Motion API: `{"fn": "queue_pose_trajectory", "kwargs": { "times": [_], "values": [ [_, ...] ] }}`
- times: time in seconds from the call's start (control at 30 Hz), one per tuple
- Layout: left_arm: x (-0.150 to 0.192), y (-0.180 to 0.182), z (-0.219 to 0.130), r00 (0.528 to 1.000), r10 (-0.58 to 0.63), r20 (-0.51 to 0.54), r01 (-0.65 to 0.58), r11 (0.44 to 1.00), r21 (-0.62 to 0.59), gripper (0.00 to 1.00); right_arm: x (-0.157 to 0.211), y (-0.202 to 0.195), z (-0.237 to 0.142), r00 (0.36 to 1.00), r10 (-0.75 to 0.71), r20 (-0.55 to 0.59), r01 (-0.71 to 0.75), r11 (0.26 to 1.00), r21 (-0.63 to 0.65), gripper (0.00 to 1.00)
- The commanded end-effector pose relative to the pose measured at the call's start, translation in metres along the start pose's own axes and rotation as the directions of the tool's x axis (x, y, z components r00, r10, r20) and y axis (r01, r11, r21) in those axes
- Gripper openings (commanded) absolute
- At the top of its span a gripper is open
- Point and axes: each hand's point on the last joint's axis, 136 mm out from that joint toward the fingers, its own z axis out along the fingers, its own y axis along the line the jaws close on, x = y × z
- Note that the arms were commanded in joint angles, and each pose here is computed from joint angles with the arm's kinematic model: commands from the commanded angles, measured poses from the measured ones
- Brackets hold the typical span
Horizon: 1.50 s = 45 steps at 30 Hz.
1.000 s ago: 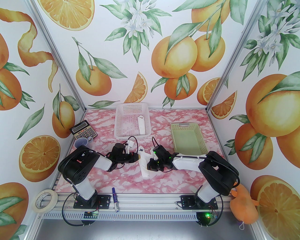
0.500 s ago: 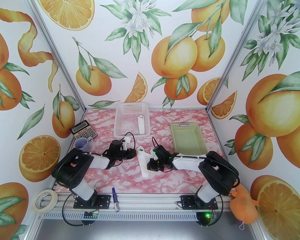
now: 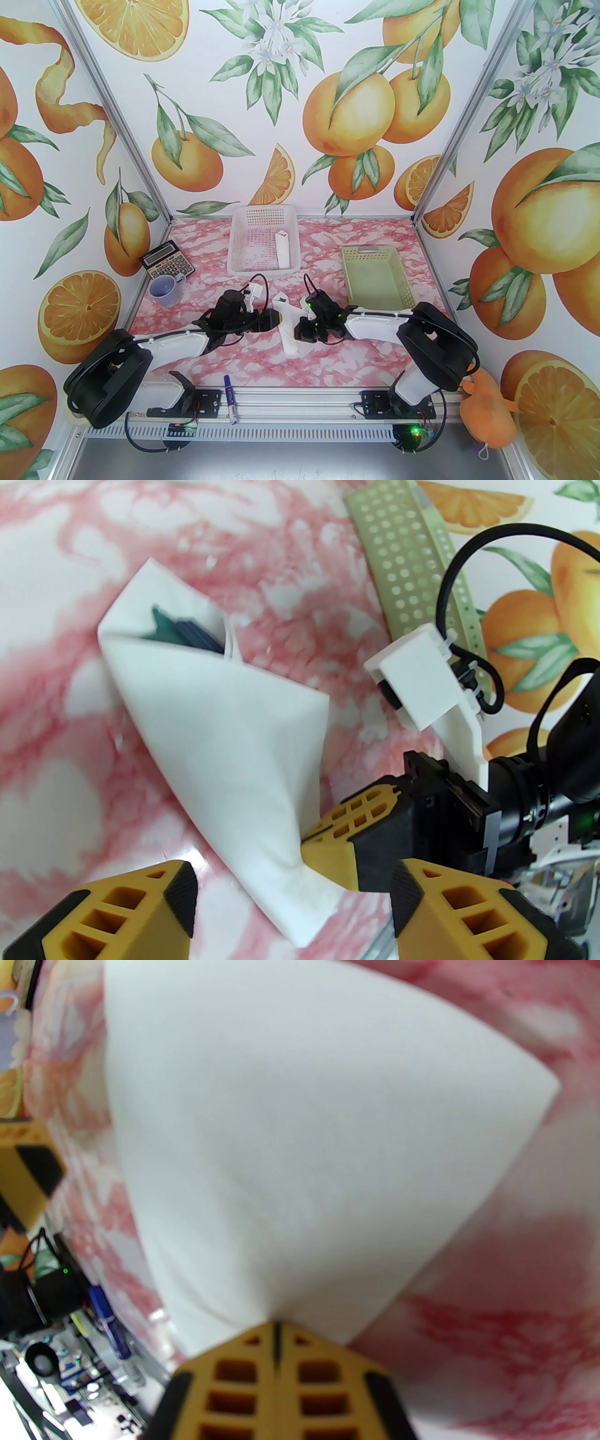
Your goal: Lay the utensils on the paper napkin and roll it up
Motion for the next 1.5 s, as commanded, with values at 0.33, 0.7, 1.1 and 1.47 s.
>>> {"fn": "queue_pose_trajectory", "kwargs": {
  "times": [0.33,0.7,1.1,1.47],
  "values": [
    [0.007,0.014,0.009,0.997,-0.078,-0.023,0.074,0.985,-0.155,0.71,0.037,-0.076,0.008,0.993,0.090,-0.075,-0.066,0.958,0.278,0.00],
    [0.009,0.013,0.036,0.994,-0.096,-0.049,0.083,0.970,-0.228,0.54,0.037,-0.075,0.008,0.993,0.089,-0.078,-0.064,0.958,0.278,0.00],
    [0.021,0.015,0.055,0.988,-0.137,-0.073,0.113,0.957,-0.266,0.42,0.038,-0.076,0.008,0.993,0.088,-0.076,-0.063,0.958,0.278,0.00],
    [0.019,0.000,0.057,0.988,-0.139,-0.073,0.119,0.967,-0.226,0.33,0.038,-0.077,0.010,0.993,0.087,-0.075,-0.064,0.961,0.270,0.00]
  ]
}}
